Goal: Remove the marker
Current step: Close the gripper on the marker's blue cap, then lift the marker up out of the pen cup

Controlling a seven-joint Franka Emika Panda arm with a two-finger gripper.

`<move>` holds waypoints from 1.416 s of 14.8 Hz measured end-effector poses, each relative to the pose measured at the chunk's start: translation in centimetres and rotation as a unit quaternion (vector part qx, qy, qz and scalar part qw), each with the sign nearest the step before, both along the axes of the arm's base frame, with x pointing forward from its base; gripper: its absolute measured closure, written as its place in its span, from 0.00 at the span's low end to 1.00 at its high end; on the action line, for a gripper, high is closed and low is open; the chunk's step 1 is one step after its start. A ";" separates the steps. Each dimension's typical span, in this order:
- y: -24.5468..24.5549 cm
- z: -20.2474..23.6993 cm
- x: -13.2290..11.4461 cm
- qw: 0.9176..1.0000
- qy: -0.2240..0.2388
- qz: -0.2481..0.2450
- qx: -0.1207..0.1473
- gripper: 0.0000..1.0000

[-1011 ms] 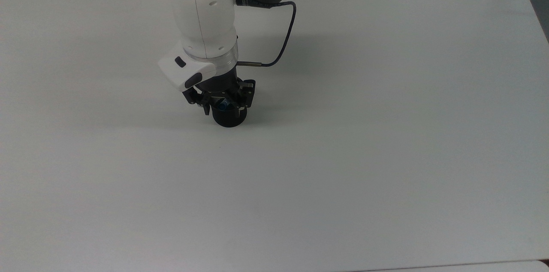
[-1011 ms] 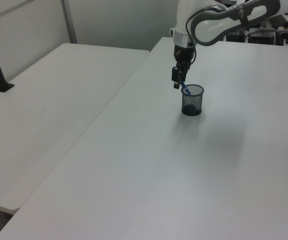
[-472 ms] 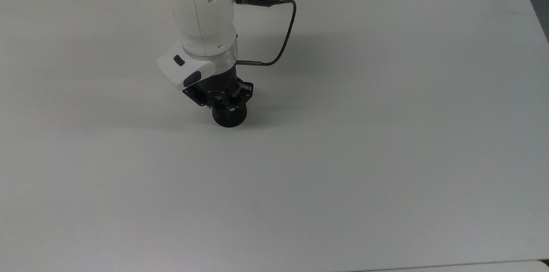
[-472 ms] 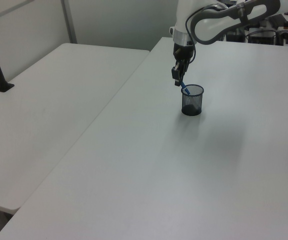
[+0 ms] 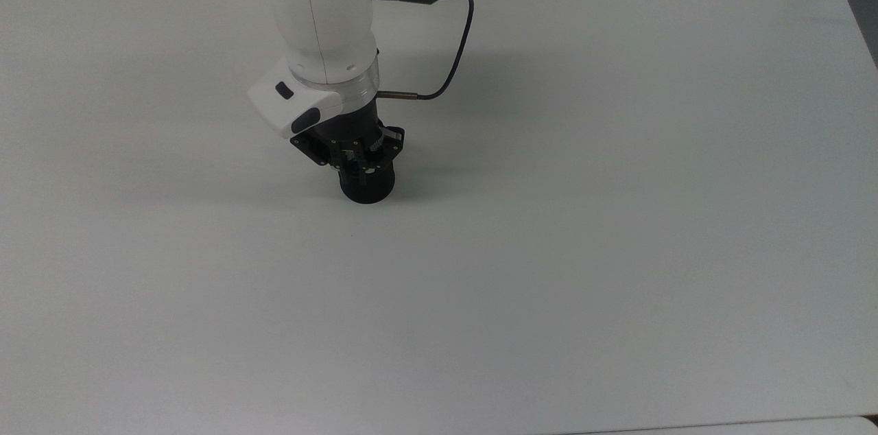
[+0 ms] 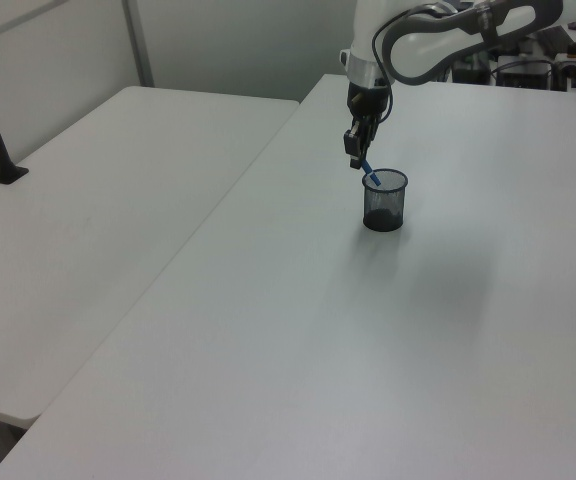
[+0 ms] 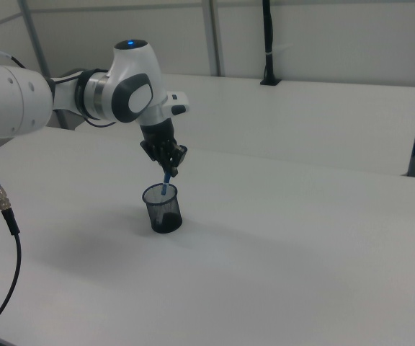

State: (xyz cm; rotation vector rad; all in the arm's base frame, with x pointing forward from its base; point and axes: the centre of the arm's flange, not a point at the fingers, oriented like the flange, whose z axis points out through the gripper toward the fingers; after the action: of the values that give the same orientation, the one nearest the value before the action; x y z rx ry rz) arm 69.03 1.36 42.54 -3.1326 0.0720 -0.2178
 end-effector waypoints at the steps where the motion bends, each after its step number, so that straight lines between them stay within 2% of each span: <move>1: 0.0 0.4 -0.1 1.000 0.001 0.000 0.001 0.80; 5: 0.0 3.5 -0.4 1.000 -0.014 -0.006 0.014 0.80; 12: -0.5 10.0 -0.8 0.998 -0.064 -0.010 0.016 0.80; 16: 0.3 11.2 -2.3 0.999 -0.024 -0.007 0.032 0.80; 21: 7.3 10.3 -4.1 0.997 0.049 0.044 0.049 0.80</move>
State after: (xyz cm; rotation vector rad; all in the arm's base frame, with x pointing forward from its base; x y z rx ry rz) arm 64.91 8.69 52.85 -3.0391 -0.0534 -0.0577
